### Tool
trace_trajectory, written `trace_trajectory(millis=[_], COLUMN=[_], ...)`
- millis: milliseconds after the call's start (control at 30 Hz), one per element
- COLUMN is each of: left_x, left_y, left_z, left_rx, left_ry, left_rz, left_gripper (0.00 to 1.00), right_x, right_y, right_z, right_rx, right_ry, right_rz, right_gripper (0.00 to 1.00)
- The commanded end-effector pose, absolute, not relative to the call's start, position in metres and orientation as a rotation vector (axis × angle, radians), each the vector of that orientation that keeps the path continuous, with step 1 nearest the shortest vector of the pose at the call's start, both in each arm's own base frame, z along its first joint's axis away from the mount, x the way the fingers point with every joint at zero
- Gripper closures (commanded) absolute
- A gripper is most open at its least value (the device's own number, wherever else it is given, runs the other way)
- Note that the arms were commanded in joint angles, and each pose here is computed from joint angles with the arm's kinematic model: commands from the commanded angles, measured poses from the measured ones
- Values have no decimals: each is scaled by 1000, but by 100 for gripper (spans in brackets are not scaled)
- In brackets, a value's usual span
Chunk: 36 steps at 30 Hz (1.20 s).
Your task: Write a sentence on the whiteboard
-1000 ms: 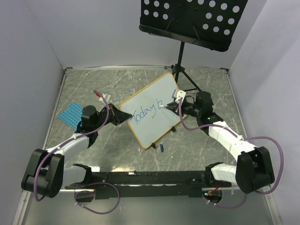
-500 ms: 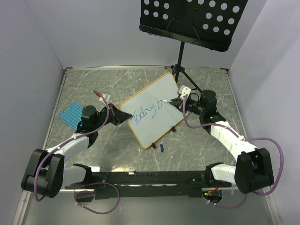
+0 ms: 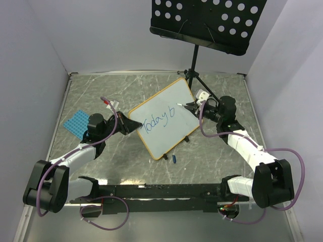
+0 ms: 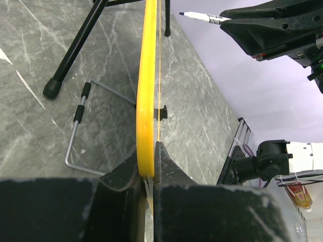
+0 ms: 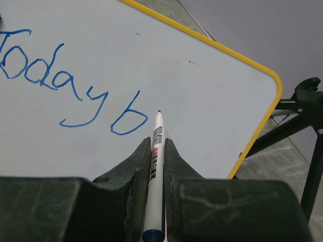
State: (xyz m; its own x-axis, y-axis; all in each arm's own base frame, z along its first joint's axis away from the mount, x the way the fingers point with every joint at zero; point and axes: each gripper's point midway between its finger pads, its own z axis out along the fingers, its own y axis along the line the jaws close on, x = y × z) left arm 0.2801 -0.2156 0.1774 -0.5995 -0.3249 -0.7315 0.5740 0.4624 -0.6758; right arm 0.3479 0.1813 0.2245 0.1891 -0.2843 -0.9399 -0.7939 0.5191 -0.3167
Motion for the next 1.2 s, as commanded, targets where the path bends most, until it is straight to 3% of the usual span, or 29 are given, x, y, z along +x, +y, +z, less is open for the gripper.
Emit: trace_trajectory(millis=[0,1167], left_x=[258,258], left_y=[-225,-225], left_z=[158,157], left_rx=[350,350], left_ry=[1867,1870], left_rz=[-1310,-1312], left_gripper=[99,99], right_x=[354,359], right_y=[182,180], right_z=[251,233], right_rx=[-1019,-1063], right_ry=[1291,1270], right_rz=[450,460], right_gripper=[100,100])
